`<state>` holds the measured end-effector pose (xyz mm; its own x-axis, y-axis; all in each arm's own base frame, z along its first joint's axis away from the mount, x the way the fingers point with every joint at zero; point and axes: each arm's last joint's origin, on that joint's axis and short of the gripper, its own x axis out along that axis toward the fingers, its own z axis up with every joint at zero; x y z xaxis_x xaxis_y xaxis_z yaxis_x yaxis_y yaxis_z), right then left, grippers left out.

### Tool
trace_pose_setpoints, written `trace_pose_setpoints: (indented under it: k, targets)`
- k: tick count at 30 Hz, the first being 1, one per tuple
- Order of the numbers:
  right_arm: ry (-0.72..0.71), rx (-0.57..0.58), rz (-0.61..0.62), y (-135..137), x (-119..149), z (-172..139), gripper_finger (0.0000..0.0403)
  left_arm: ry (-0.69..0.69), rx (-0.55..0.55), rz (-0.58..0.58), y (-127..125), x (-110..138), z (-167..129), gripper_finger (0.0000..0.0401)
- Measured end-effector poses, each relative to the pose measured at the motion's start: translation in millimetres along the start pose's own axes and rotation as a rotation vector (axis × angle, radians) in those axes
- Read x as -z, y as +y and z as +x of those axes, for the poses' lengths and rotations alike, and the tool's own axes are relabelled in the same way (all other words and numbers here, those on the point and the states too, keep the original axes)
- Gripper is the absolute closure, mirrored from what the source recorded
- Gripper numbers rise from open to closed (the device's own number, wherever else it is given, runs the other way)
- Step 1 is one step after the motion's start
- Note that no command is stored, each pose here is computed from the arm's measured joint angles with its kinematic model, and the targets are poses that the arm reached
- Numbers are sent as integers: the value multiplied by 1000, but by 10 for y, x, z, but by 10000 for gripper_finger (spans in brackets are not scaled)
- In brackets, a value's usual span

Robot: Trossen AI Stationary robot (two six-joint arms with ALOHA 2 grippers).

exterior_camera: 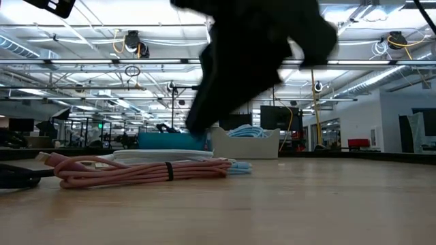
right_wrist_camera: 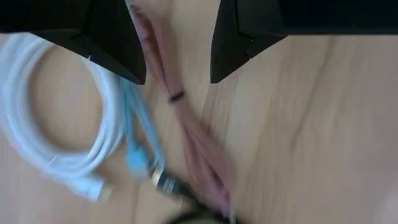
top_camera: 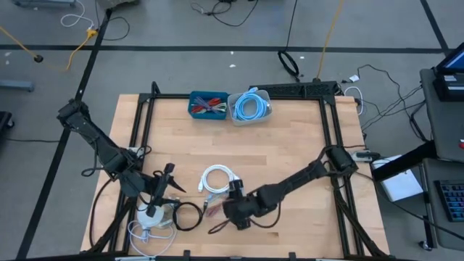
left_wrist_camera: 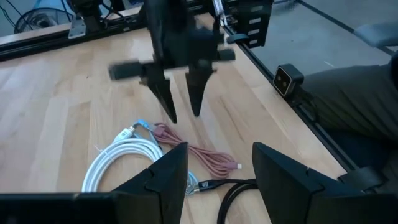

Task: Pick & Place USB Port
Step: Put the pink usb cable into the blue bin

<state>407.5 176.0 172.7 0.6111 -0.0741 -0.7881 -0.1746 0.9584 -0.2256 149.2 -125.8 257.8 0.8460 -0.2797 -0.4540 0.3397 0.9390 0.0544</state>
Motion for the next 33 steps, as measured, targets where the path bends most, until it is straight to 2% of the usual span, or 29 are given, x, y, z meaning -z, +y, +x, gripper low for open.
trace_pose_setpoints:
  k: [4, 9, 18, 25, 29, 33]
  targets:
    - [-64, 6, 52, 3, 33, 60, 230, -4, -4, 6, 1, -4, 0, 217]
    - [-66, 13, 75, -87, 110, 152, 231, -4, -6, 19, 2, -3, 0, 217]
    - [-104, -115, 165, -194, 251, 305, 232, 5, -8, 18, 3, 6, 0, 217]
    - [-65, -138, 214, -182, 396, 359, 237, -2, -7, 15, 2, -1, 0, 217]
    - [-47, -130, 239, -178, 461, 378, 260, -4, -6, 15, 2, -3, 0, 217]
    - [-32, -125, 253, -198, 511, 394, 315, -6, -6, 14, 1, -5, 0, 217]
